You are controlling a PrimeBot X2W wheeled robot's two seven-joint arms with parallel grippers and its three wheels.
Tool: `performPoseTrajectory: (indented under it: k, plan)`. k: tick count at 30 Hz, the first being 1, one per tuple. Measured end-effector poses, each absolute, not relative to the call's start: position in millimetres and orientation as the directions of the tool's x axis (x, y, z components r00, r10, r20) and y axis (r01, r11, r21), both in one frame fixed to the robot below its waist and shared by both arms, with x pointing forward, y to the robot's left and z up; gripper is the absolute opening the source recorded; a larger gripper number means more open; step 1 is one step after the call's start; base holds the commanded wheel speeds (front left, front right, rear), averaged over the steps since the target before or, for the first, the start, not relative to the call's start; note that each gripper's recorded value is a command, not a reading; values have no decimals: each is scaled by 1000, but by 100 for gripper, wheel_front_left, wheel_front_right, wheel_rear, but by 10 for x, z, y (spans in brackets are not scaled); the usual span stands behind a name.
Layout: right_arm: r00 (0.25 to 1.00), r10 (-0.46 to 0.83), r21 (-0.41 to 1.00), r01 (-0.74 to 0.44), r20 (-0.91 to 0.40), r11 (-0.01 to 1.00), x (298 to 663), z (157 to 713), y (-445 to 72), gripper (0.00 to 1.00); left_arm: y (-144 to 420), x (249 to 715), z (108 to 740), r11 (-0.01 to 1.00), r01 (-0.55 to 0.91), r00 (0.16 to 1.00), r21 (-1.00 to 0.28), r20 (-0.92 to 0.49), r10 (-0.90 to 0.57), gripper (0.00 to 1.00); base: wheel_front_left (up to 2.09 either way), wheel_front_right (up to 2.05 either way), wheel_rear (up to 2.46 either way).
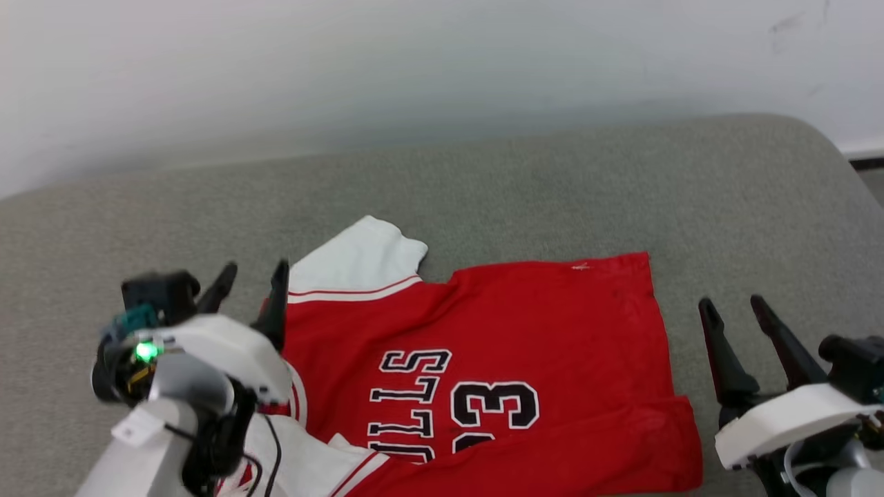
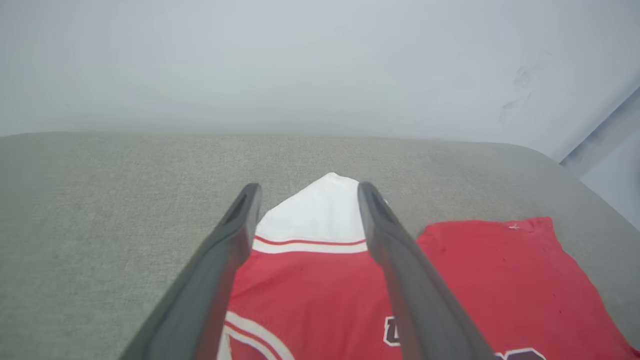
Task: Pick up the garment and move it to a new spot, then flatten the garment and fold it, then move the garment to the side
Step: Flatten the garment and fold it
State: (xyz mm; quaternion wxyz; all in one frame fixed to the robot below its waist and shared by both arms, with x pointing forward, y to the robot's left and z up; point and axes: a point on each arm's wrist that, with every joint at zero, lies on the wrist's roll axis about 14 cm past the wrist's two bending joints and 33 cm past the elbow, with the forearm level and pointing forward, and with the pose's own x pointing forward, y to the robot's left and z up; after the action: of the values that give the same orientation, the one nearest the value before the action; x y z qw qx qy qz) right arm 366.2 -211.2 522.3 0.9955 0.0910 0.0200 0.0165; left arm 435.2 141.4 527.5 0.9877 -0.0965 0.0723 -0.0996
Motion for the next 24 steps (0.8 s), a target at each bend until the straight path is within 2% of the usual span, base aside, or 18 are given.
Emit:
performPoseTrajectory:
  k: [5,9,16,17,18,24]
  plan:
    - [1000,19,178,-18,-6,984,3821,5297,-2141,100,1210,4815,5262,950,256,948,-181,-147,-283,100,0,0,0]
    - [1000,-12,177,12,-5,984,3904,5270,-2225,100,1031,5163,5123,930,321,901,-177,-244,-358,100,0,0,0]
    - [996,-73,181,80,-47,980,3930,5088,-2386,100,833,5554,4738,896,409,752,-171,-493,-437,100,0,0,0]
    - [995,-82,184,89,-48,979,3933,5069,-2408,100,812,5591,4684,892,419,725,-167,-530,-440,100,0,0,0]
    - [994,-97,184,106,-59,977,3944,5013,-2448,100,809,5640,4545,889,432,662,-153,-615,-428,100,0,0,0]
    - [988,-126,209,143,-93,967,3974,4834,-2505,100,741,5831,4313,877,462,552,-128,-733,-398,100,0,0,0]
